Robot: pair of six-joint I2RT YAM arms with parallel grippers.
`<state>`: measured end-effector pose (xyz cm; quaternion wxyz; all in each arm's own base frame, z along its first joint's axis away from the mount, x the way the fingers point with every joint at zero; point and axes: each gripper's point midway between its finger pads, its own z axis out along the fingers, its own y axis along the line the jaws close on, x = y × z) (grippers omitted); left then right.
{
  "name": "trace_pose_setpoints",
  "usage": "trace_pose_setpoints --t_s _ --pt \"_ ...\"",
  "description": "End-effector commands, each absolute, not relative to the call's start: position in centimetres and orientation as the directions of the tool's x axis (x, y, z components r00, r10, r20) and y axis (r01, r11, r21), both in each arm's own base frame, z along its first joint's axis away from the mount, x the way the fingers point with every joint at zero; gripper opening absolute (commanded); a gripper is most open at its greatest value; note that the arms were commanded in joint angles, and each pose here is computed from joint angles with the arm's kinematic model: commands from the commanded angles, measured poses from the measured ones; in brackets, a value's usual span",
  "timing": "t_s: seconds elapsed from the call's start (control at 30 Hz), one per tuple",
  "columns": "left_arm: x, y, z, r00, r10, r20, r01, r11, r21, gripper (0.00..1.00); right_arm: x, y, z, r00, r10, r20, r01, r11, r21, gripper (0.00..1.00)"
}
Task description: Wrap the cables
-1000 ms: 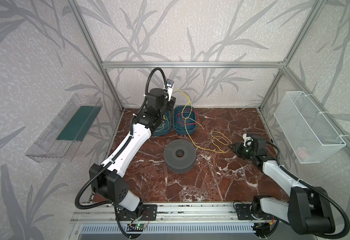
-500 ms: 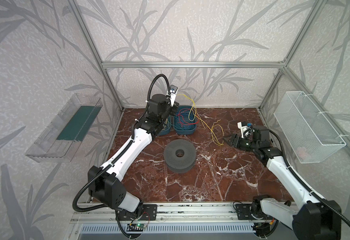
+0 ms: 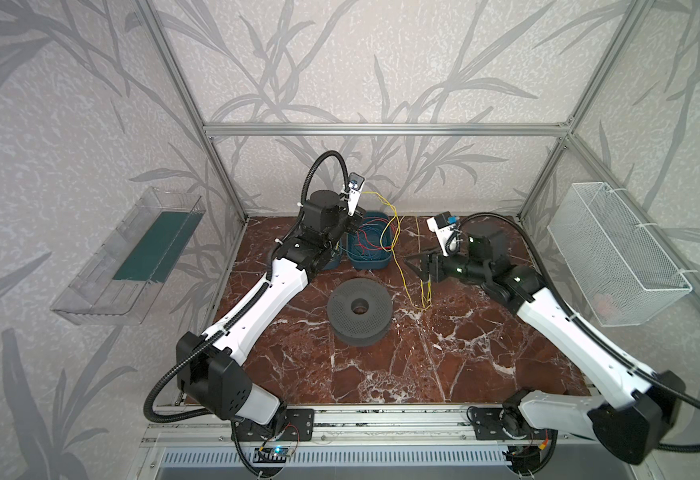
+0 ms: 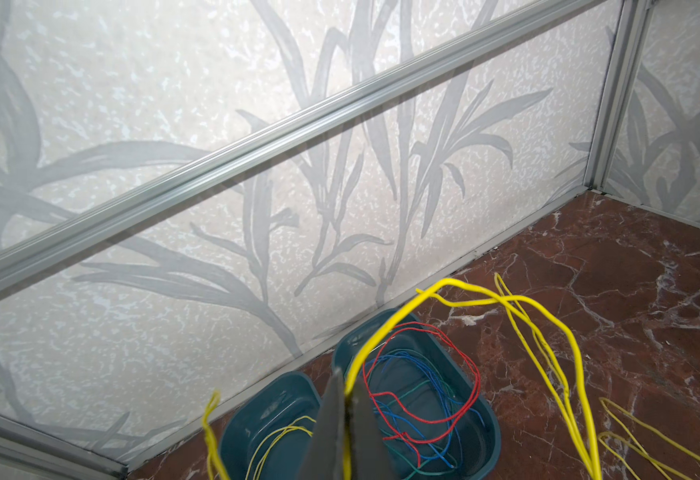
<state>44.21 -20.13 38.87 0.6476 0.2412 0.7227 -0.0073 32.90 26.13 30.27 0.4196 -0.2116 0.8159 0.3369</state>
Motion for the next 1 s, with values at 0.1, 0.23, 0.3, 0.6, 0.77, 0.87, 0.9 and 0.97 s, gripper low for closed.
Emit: trace_pose_setpoints --t_s 0.1,0.23,0.3,0.6,0.77,0.87,0.9,0.97 --pt "42.4 -19.7 42.1 0.026 0.327 -0.945 0.354 0.881 0.315 0.00 35.9 28.7 26.1 -0.530 -0.190 -0.826 -0.685 0.671 0.285 0.67" --pt "42.2 -19.7 42.5 0.036 0.326 -0.945 0.356 0.879 0.317 0.00 36.3 30.1 24.2 -0.559 -0.165 -0.813 -0.687 0.641 0.342 0.62" --pt "42.1 -19.7 42.5 0.034 0.326 -0.945 0.359 0.878 0.316 0.00 36.6 30.4 23.4 -0.573 -0.161 -0.804 -0.679 0.643 0.355 0.42" --pt "44.5 -18.4 41.1 0.013 0.394 -0.919 0.235 0.892 0.386 0.00 29.8 30.5 27.4 -0.496 -0.118 -0.860 -0.766 0.527 0.369 0.00" --pt "46.2 -18.2 39.1 -0.005 0.431 -0.902 0.184 0.887 0.423 0.00 25.5 28.3 29.6 -0.386 -0.078 -0.919 -0.820 0.485 0.303 0.00" --pt "46.4 -18.7 37.6 -0.024 0.439 -0.898 0.217 0.879 0.424 0.00 24.9 26.9 30.4 -0.327 -0.062 -0.943 -0.818 0.518 0.250 0.00" --pt "46.4 -18.9 37.1 -0.032 0.441 -0.897 0.226 0.877 0.424 0.00 24.8 26.8 30.9 -0.313 -0.054 -0.948 -0.821 0.517 0.241 0.00" --pt "46.4 -19.2 36.4 -0.041 0.444 -0.895 0.242 0.874 0.422 0.00 24.8 26.8 31.7 -0.282 -0.040 -0.959 -0.830 0.512 0.223 0.00"
